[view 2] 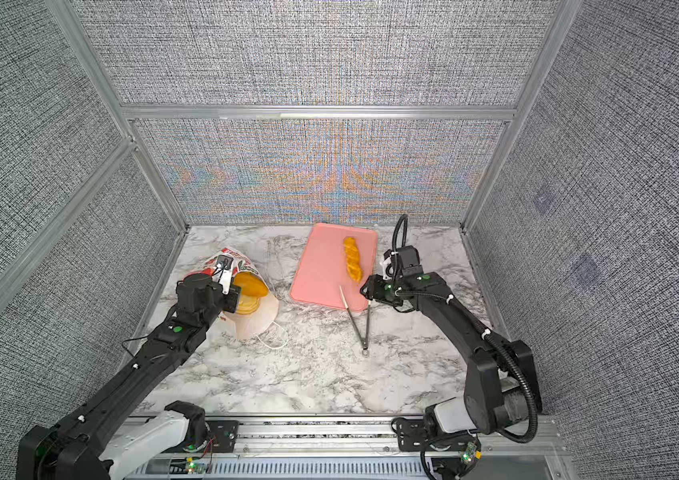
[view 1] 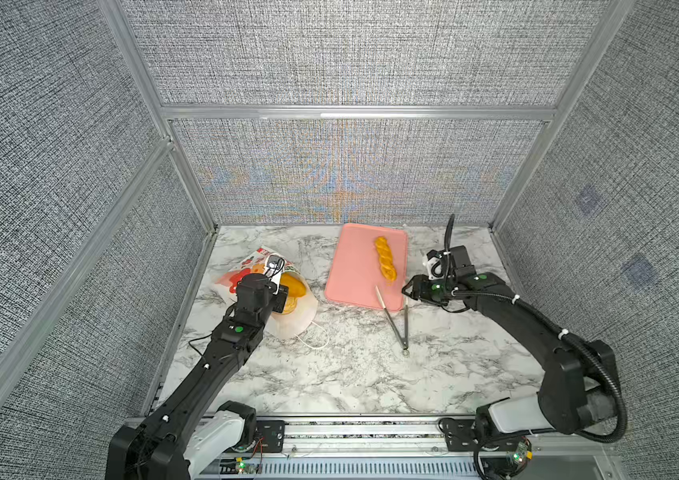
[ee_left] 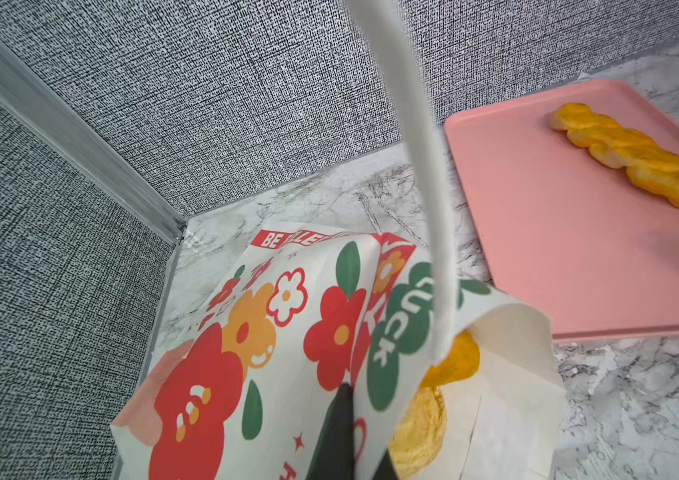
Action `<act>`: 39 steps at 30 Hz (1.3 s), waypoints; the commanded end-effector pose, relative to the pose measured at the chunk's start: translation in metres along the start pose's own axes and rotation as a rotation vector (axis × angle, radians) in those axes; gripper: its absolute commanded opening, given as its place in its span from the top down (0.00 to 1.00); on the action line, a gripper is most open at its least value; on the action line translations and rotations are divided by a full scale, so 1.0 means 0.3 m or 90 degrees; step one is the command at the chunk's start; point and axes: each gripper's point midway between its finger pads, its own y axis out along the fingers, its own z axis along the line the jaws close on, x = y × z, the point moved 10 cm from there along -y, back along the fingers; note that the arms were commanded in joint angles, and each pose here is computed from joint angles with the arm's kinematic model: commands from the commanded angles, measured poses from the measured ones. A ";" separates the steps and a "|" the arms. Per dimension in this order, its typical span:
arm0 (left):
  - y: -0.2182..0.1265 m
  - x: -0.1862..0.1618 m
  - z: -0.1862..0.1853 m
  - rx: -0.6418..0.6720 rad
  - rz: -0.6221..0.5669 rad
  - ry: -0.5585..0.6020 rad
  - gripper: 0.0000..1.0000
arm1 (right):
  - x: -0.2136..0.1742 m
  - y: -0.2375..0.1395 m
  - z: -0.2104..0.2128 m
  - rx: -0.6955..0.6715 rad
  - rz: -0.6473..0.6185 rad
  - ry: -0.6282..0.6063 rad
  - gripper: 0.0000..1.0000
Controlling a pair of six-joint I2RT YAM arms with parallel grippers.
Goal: Take the fake bread out of the paper bag
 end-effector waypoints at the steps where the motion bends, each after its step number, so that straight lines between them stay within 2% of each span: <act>1: -0.004 0.014 -0.001 -0.008 -0.018 -0.007 1.00 | -0.069 0.029 0.015 -0.036 0.005 -0.044 0.31; 5: -0.004 0.013 0.000 -0.006 -0.017 -0.005 1.00 | -0.185 0.097 0.018 -0.123 0.043 -0.090 0.19; 10: -0.007 0.014 0.001 -0.004 -0.019 -0.006 1.00 | -0.253 0.181 0.009 -0.211 0.060 -0.117 0.18; 16: -0.011 0.009 0.001 -0.003 -0.019 -0.004 1.00 | -0.263 0.273 -0.014 -0.243 0.098 -0.138 0.19; 21: -0.003 -0.005 -0.011 -0.027 -0.004 0.022 1.00 | -0.258 0.331 -0.013 -0.242 0.118 -0.164 0.32; 26: 0.003 -0.035 -0.035 -0.050 0.022 0.085 1.00 | -0.259 0.323 -0.023 -0.263 0.121 -0.177 0.60; 27: 0.002 -0.040 -0.036 -0.048 0.030 0.099 1.00 | -0.255 0.307 -0.019 -0.265 0.115 -0.179 0.63; 30: -0.006 -0.058 -0.042 -0.058 0.042 0.151 1.00 | -0.249 0.252 -0.007 -0.262 0.097 -0.184 0.66; 34: -0.029 -0.080 -0.057 -0.083 0.020 0.201 1.00 | -0.239 0.162 0.021 -0.233 0.070 -0.191 0.68; 39: -0.058 -0.117 -0.076 -0.121 -0.002 0.266 1.00 | -0.213 0.053 0.050 -0.145 0.052 -0.167 0.68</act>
